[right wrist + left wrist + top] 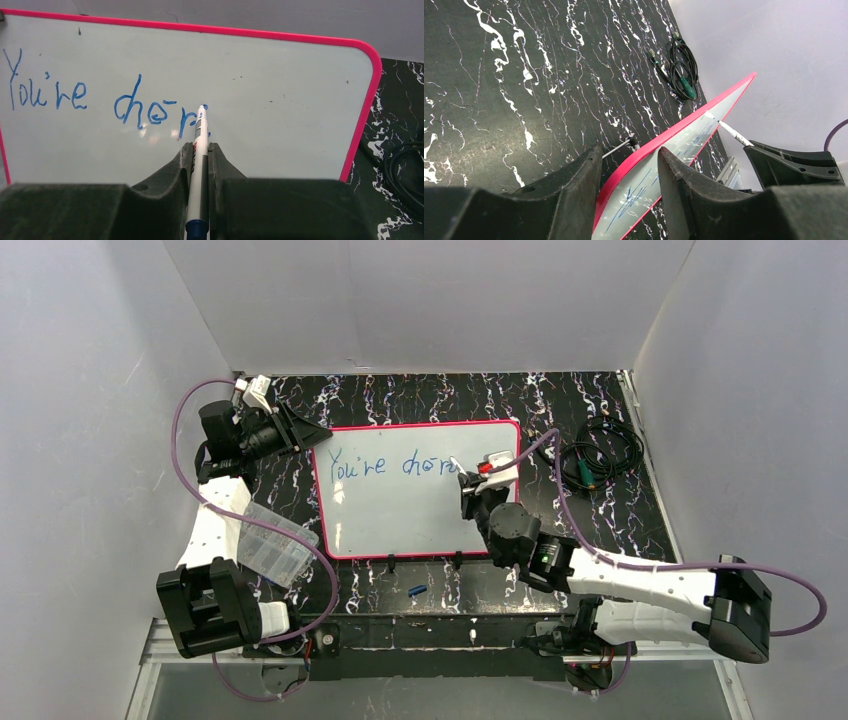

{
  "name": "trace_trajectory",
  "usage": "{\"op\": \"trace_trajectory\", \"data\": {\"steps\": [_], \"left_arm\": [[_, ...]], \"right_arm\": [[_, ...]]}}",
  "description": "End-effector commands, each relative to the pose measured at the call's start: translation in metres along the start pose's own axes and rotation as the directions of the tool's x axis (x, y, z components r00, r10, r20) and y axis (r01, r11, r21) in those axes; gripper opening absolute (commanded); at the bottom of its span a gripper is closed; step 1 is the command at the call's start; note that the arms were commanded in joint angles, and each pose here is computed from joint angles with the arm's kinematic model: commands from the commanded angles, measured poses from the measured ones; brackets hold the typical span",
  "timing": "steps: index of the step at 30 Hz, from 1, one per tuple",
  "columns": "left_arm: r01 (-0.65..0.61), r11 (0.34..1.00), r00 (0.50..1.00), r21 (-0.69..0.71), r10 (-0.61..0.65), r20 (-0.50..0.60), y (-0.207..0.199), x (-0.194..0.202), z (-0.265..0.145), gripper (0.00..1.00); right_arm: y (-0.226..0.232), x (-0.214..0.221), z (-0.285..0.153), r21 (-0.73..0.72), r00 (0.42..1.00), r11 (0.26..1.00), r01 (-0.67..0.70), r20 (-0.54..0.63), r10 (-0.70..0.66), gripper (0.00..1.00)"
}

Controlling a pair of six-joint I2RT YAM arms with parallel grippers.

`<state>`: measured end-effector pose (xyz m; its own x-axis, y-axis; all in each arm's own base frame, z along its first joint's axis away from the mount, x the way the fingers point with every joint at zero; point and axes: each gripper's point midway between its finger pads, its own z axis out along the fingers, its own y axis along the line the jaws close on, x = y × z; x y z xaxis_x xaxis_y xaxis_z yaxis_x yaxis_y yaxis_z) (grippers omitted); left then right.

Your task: Write a sentence on the whiteboard

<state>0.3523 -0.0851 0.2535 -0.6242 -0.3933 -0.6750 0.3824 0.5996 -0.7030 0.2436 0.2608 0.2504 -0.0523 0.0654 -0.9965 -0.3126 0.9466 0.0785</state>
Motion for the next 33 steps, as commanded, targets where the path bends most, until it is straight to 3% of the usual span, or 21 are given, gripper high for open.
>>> {"op": "trace_trajectory", "data": {"steps": [1,11,33], "left_arm": [[-0.027,0.998,1.000,0.050,0.027,-0.005,-0.018,0.002,-0.005,0.43],[-0.023,0.999,1.000,0.046,0.023,-0.007,-0.016,0.002,-0.004,0.43],[-0.024,0.999,1.000,0.045,0.024,-0.008,-0.016,0.002,-0.004,0.43]], "right_arm": [[0.005,-0.040,-0.009,-0.079,0.997,0.996,-0.048,0.061,0.053,0.01],[-0.022,-0.026,-0.021,-0.002,1.000,1.000,-0.025,0.007,0.025,0.01],[-0.017,-0.012,-0.005,0.032,1.000,0.999,0.023,0.000,-0.023,0.01]]}}
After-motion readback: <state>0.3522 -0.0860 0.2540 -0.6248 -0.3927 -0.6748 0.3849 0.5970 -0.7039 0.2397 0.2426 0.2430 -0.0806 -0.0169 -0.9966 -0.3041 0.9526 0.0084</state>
